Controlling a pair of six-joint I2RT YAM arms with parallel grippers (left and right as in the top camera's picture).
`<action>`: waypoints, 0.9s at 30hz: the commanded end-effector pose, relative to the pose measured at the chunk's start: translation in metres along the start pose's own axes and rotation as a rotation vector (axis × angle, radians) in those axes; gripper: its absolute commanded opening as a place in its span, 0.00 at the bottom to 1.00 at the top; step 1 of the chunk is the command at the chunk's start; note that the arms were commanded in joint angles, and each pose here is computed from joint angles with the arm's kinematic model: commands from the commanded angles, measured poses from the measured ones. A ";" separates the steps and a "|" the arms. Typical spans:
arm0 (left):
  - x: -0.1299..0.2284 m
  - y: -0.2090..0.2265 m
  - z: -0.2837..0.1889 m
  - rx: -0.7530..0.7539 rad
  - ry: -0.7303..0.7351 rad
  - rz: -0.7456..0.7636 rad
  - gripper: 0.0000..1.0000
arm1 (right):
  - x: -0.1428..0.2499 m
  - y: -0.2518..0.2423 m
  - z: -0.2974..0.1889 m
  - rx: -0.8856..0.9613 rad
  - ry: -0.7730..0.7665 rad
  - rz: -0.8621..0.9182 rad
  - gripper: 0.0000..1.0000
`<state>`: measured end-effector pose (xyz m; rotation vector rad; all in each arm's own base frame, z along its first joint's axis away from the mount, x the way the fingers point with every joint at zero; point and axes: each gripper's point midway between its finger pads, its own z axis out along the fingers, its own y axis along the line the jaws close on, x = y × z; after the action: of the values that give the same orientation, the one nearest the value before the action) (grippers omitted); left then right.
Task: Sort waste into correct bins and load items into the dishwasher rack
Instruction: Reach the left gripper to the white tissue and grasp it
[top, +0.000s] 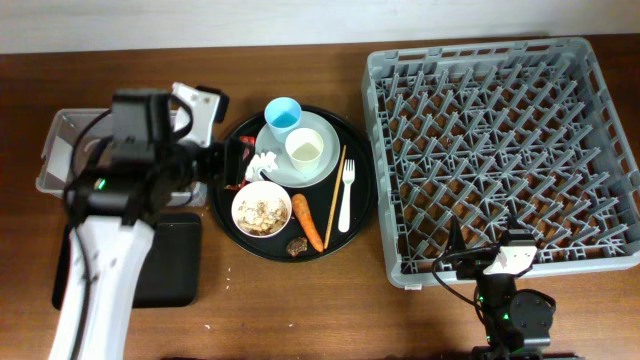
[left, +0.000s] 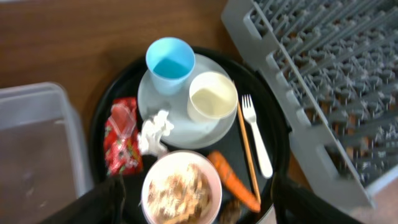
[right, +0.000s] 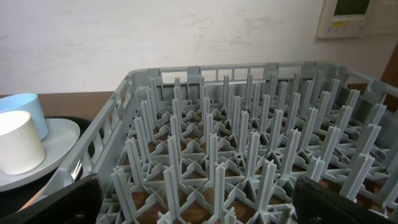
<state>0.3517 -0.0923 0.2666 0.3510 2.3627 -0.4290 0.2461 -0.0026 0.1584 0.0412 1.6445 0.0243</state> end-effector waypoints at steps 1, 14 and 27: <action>0.010 0.009 0.048 0.044 0.103 -0.116 0.64 | 0.002 -0.003 0.000 0.016 0.002 -0.006 0.99; 0.061 0.049 0.182 -0.246 0.304 -0.124 0.59 | 0.002 -0.003 0.000 0.016 0.002 -0.006 0.99; 0.104 0.069 0.228 -0.283 0.412 -0.133 0.18 | 0.002 -0.003 0.000 0.016 0.002 -0.006 0.99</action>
<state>0.4316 -0.1082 0.0207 0.1633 2.8245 -0.0959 0.2461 -0.0026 0.1586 0.0412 1.6438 0.0243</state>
